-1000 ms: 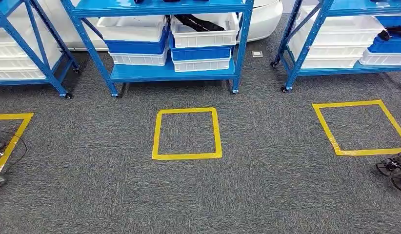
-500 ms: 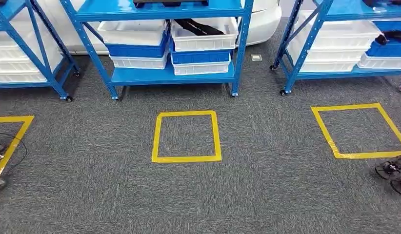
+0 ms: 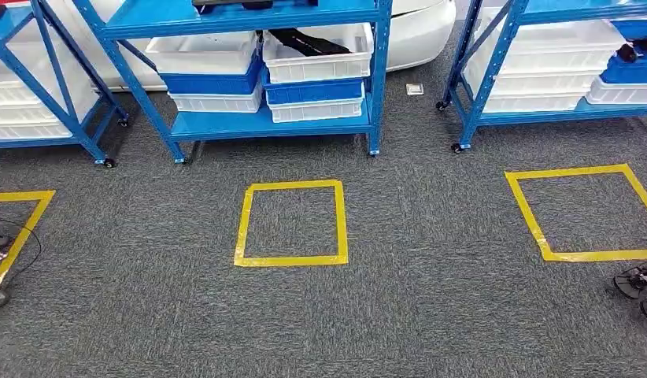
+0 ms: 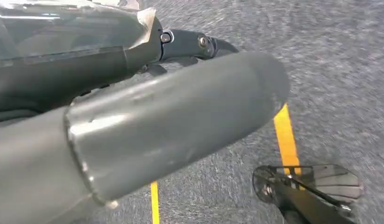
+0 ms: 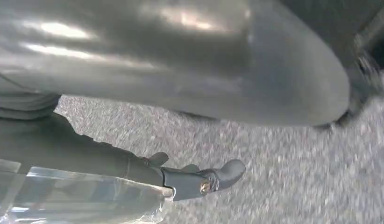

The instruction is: Take the parts from the cabinet and place them on the table.

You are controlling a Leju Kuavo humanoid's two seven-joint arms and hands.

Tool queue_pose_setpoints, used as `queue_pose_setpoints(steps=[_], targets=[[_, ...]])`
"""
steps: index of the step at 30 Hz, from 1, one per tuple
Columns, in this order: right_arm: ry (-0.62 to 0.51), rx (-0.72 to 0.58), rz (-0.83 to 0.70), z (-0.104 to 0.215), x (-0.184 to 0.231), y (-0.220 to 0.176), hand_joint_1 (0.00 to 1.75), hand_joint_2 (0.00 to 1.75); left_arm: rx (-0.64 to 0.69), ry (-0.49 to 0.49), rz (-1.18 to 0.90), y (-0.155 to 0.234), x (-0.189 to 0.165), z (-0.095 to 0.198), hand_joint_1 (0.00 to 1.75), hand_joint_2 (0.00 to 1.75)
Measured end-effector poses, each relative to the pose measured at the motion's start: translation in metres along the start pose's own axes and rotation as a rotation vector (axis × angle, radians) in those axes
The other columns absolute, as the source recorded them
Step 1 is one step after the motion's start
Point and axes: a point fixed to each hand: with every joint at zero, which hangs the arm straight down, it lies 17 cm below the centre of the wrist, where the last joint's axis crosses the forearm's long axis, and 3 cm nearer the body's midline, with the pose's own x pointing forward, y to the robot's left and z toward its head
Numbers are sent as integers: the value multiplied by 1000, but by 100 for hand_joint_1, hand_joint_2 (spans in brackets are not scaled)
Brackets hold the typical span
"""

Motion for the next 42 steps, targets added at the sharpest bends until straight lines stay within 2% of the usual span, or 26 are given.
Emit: queue_pose_setpoints(steps=[10,11,14,15,42], targets=[[2,6,-2,1,-1,4,0,0,-2,8,1,-1,-4,0,0,0],[-14,23,-7,1,10,12,0,0,18,0,2,8,-9,-2,0,175],[-10,18,-2,0,5,6,0,0,12,-18,3,4,1,-1,0,175],[-10,15,-1,0,4,3,0,0,11,-18,3,3,1,0,0,0],[-8,11,-5,0,2,-1,0,0,1,4,1,-3,0,1,0,0]])
